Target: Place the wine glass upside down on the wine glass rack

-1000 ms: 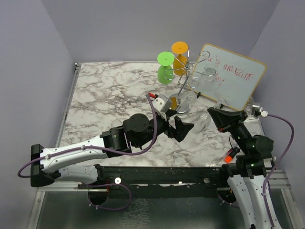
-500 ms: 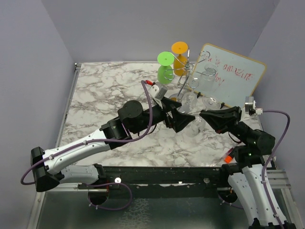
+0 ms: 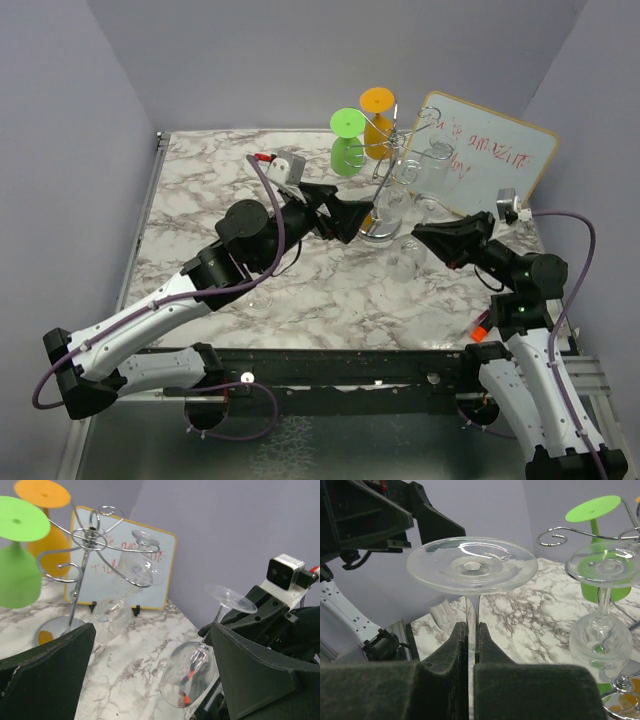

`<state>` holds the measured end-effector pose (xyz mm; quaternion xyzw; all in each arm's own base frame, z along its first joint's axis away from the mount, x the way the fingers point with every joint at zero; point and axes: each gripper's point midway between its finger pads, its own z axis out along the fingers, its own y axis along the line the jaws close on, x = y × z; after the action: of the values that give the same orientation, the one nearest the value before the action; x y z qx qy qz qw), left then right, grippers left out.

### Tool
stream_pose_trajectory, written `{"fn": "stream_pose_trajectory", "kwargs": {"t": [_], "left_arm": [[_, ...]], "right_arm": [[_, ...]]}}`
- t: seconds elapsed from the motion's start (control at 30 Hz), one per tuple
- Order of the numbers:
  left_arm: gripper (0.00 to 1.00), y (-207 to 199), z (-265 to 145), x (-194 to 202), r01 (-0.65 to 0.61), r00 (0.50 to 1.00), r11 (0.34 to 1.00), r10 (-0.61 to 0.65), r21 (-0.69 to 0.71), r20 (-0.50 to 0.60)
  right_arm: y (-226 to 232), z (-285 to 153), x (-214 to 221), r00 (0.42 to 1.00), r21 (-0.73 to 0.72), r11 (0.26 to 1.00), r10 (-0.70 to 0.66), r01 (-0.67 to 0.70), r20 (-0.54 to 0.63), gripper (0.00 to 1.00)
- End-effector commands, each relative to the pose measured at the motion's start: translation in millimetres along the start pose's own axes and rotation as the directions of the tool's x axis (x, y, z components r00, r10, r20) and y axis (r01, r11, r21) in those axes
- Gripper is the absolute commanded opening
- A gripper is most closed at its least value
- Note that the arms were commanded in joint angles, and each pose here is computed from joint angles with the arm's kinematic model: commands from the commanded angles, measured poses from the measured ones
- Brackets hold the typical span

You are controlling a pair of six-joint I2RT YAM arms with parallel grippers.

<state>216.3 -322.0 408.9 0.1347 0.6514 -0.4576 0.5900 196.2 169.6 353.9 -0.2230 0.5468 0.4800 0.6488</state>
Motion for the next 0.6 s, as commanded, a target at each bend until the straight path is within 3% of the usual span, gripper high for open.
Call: {"fn": "stream_pose_trajectory", "kwargs": {"t": [0.0, 0.3, 0.43, 0.57], "left_arm": [[0.98, 33, -15, -32, -0.016, 0.994, 0.979, 0.036, -0.202, 0.099], [0.98, 65, -29, -44, -0.019, 0.988, 0.929, 0.073, -0.371, 0.132], [0.99, 100, -44, -51, -0.004, 0.984, 0.822, 0.103, -0.570, 0.143], [0.99, 112, -48, -53, -0.046, 0.983, 0.772, 0.148, -0.634, 0.108]], "right_arm": [[-5, 4, -8, 0.999, 0.021, 0.998, -0.051, 0.051, -0.006, 0.01], [-4, 13, -16, 0.999, 0.007, 1.000, -0.020, 0.019, 0.032, 0.01], [2, 28, -22, 0.999, -0.008, 1.000, -0.020, 0.021, 0.039, 0.01], [7, 53, -15, 0.999, 0.001, 0.999, -0.050, 0.050, -0.005, 0.01]]}}
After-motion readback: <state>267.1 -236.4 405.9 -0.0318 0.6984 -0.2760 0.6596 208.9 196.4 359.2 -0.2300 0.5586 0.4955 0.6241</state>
